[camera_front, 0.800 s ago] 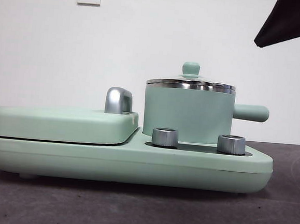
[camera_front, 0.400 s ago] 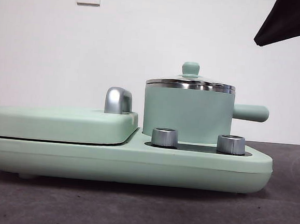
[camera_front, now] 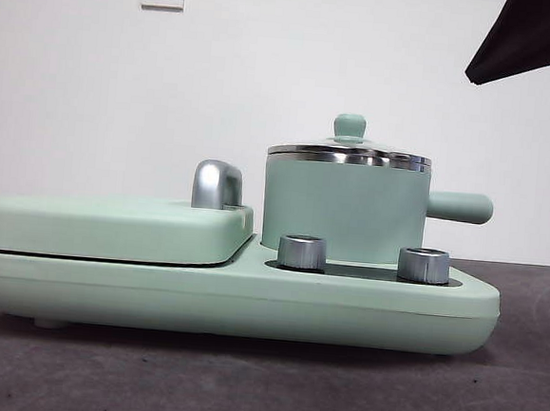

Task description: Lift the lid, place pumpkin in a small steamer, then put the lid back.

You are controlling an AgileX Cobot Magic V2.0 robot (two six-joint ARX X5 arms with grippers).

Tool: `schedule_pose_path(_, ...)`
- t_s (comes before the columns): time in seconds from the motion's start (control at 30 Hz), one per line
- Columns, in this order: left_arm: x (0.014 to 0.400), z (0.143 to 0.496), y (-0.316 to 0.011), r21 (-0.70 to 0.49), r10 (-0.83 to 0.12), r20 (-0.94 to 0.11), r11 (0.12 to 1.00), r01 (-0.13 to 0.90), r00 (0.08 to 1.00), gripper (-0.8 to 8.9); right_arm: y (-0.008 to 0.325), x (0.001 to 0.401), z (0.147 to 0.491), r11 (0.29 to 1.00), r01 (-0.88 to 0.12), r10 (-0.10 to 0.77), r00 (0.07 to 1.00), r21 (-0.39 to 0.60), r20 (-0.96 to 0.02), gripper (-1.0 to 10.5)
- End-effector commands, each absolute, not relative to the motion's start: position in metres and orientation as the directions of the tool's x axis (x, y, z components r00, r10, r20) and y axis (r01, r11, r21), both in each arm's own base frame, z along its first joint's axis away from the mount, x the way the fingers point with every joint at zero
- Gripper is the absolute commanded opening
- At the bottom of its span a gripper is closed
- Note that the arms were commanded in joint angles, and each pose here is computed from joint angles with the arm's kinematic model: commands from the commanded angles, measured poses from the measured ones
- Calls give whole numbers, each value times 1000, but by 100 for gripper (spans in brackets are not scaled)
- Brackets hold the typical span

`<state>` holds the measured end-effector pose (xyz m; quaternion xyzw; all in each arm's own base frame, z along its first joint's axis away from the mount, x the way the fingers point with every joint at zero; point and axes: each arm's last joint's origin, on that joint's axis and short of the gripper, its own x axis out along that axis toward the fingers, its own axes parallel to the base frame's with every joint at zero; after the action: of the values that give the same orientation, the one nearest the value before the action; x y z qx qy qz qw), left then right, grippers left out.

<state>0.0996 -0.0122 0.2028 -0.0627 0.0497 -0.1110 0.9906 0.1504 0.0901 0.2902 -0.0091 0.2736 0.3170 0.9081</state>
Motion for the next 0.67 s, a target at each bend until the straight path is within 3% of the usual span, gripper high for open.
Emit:
schedule_pose_path(0.03, 99, 186, -8, -112, -152, -66, 983, 144, 986, 7, 91, 151, 292, 794, -589, 578, 651, 152, -492, 19)
schedule_pose_path(0.23, 97, 161, -2, -109, -65, -58, 992, 58, 996, 7, 91, 151, 292, 794, -589, 578, 651, 152, -492, 19)
schedule_pose_path(0.67, 97, 157, -1, -89, -59, -95, 995, 50, 994, 7, 91, 151, 292, 793, -589, 578, 651, 152, -492, 19)
